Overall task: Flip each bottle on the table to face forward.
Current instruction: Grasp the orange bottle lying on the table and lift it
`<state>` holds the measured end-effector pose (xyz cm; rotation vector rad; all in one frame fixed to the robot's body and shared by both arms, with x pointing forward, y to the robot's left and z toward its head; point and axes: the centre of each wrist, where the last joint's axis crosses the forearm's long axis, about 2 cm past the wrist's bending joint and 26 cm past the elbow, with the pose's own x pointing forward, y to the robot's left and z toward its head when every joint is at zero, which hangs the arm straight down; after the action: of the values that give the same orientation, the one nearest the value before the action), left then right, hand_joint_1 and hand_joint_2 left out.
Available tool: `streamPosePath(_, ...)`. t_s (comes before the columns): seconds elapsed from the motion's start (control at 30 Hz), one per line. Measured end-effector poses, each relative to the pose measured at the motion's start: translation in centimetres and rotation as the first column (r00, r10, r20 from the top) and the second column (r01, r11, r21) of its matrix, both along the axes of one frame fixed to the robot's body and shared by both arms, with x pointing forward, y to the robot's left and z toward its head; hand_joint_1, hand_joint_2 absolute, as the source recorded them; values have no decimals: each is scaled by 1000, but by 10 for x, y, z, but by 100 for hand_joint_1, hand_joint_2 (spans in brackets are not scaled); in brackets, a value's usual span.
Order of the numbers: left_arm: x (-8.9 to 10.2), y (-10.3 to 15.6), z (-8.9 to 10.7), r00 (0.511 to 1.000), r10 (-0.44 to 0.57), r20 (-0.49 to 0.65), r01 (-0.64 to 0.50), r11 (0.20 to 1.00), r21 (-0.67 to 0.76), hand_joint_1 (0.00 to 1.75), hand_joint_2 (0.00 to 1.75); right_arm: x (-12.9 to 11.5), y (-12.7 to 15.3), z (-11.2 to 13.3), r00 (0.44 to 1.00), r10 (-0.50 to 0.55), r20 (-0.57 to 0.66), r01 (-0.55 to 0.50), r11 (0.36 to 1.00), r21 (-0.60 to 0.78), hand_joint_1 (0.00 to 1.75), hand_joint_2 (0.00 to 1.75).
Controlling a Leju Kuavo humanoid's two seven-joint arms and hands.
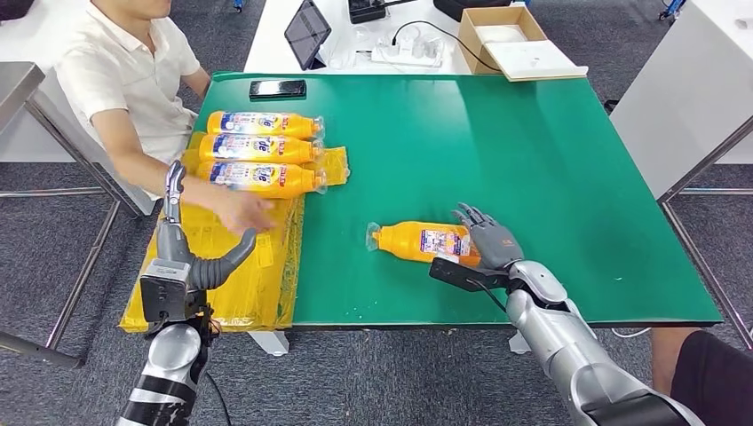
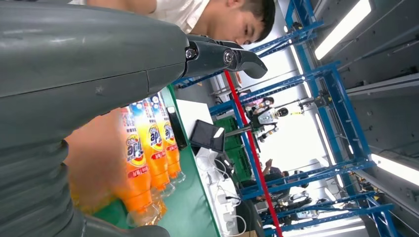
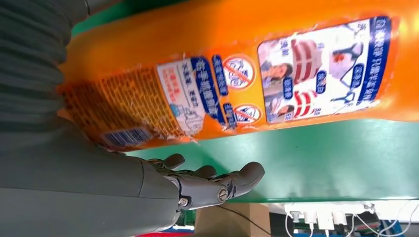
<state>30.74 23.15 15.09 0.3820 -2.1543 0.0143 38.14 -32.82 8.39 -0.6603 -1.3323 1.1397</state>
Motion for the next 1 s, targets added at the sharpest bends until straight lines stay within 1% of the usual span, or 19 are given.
streamPosePath(0.27, 1, 0, 0, 1000, 0, -1, 0, 1000, 1, 0, 175, 0, 0, -2, 1000, 1, -10, -1, 1000, 2, 0, 175)
streamPosePath(0.43, 2, 0, 0, 1000, -6, -3, 6, 1000, -4, 0, 175, 1, 5, -1, 1000, 24, -20, -23, 999, 45, 0, 175)
streamPosePath(0.63, 5, -1, 1, 1000, -17, -2, 17, 1000, -14, 0, 175, 4, 17, 2, 998, 50, 33, -53, 993, 105, 0, 175)
streamPosePath(0.7, 6, -1, 2, 1000, -22, 0, 22, 1000, -17, 0, 175, 8, 22, 5, 999, 37, -3, -37, 996, 77, 0, 175)
streamPosePath(0.8, 8, -1, 3, 999, -32, 2, 32, 999, -25, 0, 175, 16, 24, 12, 995, 1, -103, -3, 1000, -21, 0, 175)
streamPosePath(0.97, 10, -1, 5, 999, -37, 6, 37, 999, -27, 0, 175, 23, 19, 19, 990, -12, -143, -1, 996, -90, 0, 175)
streamPosePath(1.0, 10, -1, 6, 999, -39, 5, 39, 999, -27, 0, 175, 23, 18, 19, 988, -18, -153, 2, 994, -105, 25, 175)
